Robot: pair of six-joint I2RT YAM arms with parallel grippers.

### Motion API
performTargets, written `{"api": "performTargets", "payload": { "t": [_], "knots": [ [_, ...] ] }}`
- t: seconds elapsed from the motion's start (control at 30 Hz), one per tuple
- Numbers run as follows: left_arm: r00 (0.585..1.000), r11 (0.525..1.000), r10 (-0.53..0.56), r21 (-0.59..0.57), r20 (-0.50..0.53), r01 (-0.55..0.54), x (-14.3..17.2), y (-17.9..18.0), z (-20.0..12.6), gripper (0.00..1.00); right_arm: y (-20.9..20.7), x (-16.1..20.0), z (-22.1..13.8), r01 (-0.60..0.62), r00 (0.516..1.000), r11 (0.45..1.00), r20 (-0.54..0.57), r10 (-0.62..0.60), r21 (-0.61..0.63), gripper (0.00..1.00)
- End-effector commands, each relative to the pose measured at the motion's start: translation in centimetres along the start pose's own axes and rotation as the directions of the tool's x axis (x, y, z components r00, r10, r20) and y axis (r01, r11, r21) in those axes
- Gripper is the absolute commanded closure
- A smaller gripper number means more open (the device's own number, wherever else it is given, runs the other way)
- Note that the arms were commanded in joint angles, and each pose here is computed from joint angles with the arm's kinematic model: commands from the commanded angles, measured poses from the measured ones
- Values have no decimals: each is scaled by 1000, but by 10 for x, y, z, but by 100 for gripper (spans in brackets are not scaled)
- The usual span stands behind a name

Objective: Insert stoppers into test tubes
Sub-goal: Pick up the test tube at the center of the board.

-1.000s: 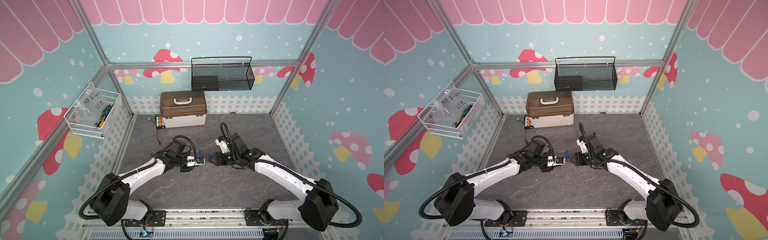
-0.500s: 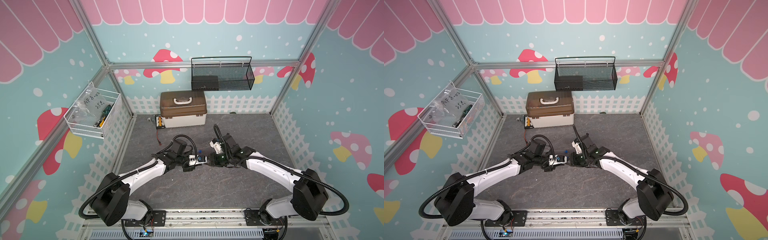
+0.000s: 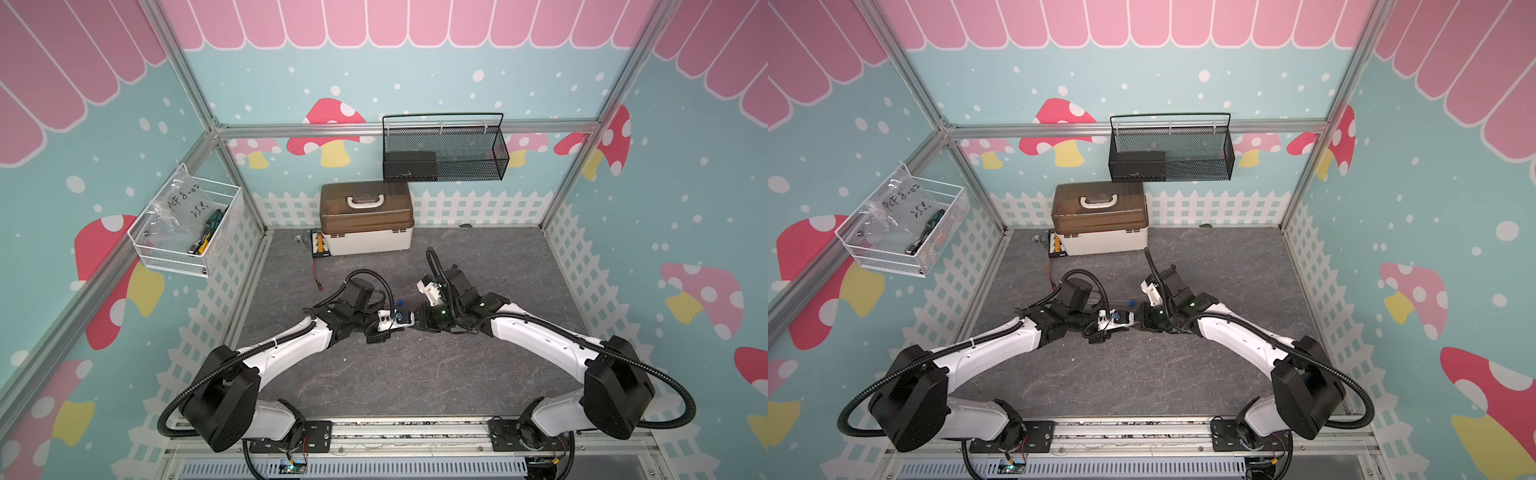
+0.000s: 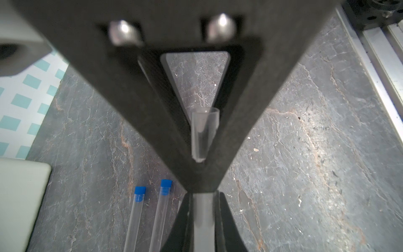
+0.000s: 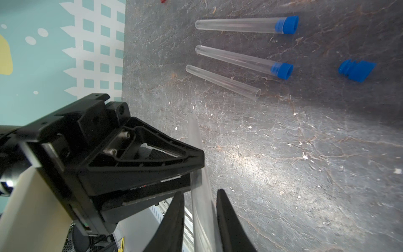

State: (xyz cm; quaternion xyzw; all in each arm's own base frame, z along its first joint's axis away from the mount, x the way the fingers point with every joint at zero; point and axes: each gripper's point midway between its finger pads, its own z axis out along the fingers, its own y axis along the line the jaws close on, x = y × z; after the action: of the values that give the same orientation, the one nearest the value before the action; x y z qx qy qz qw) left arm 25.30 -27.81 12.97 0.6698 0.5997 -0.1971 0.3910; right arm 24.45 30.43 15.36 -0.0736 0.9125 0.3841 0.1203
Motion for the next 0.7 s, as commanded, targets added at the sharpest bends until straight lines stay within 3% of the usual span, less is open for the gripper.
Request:
{"api": "performTargets", "payload": {
  "t": [0.0, 0.27, 0.47, 0.67],
  "knots": [
    [1000, 1000, -3, 11, 27, 2, -7, 0, 0, 94, 10, -2, 0, 1, 1000, 1000, 1, -1, -31, 78],
    [1000, 1000, -4, 4, 26, 4, -7, 1, 0, 92, 9, 0, 1, 0, 1000, 999, -8, 0, -33, 86],
    [1000, 999, -2, -38, 27, 3, -6, 5, -3, 73, 18, 2, -5, 20, 1000, 997, -12, -21, -69, 89],
    [995, 998, 42, -59, 94, -37, -16, -2, -12, 69, 32, 10, -16, 36, 998, 990, -36, -41, -137, 89]
  ]
}}
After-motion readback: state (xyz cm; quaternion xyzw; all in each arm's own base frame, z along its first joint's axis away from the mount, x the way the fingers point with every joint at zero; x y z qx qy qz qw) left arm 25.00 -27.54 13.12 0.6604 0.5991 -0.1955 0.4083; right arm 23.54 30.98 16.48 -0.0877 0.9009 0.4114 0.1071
